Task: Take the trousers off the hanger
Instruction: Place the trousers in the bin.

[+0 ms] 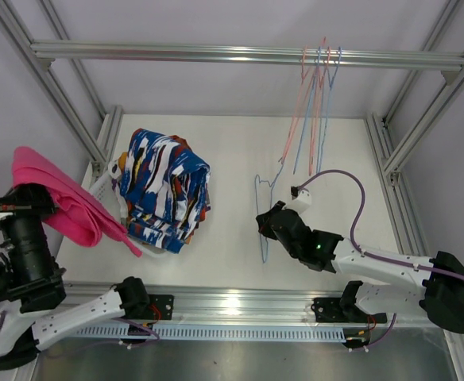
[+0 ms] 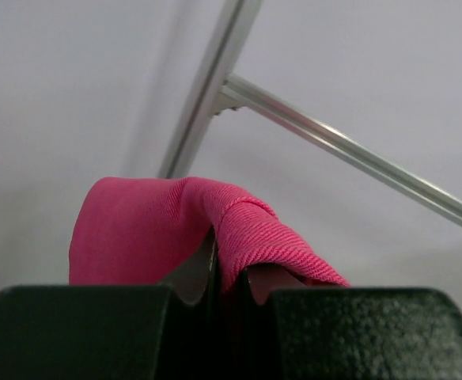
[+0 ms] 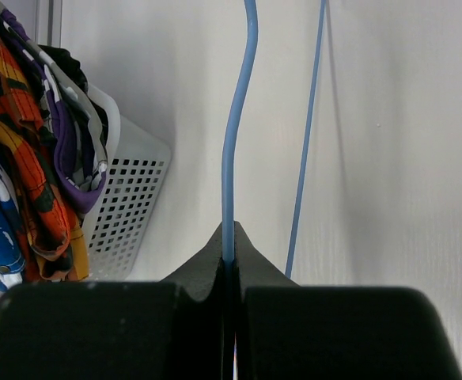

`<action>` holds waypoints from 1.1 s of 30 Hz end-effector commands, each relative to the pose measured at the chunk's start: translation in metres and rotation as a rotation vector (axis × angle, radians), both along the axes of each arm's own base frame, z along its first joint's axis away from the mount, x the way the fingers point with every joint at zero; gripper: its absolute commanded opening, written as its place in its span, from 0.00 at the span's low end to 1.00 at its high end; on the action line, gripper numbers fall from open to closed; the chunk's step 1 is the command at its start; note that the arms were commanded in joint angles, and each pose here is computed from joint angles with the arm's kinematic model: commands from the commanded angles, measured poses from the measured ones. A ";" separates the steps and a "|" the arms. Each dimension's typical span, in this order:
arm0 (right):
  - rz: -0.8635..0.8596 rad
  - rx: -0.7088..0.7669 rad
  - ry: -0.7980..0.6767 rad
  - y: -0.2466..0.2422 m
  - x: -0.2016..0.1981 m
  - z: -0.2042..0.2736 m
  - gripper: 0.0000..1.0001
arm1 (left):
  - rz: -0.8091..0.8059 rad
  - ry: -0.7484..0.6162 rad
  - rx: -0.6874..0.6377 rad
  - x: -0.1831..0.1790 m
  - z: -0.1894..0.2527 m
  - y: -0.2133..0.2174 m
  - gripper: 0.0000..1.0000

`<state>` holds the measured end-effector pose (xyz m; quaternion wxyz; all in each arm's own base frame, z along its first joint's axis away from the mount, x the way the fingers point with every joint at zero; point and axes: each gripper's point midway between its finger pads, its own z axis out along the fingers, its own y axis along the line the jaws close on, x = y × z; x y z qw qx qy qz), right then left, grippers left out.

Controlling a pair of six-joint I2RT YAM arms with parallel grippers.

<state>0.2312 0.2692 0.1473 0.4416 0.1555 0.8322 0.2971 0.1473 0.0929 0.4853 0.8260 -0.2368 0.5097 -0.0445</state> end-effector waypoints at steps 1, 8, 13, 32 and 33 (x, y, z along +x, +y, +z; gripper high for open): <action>-0.017 0.010 -0.018 -0.002 0.004 0.002 0.00 | 0.073 -0.049 -0.013 -0.003 0.000 -0.001 0.01; -0.035 -0.002 -0.028 -0.012 0.005 0.001 0.00 | 0.141 0.053 -0.023 0.011 -0.035 -0.015 0.01; -0.049 -0.006 -0.028 -0.020 0.006 -0.001 0.00 | 0.166 0.120 -0.021 0.028 -0.058 -0.027 0.01; -0.072 -0.012 -0.022 -0.039 0.013 -0.010 0.00 | 0.198 0.311 -0.028 0.111 -0.115 -0.053 0.01; -0.072 0.002 -0.032 -0.037 0.016 -0.008 0.00 | 0.188 0.311 -0.021 0.115 -0.114 -0.056 0.01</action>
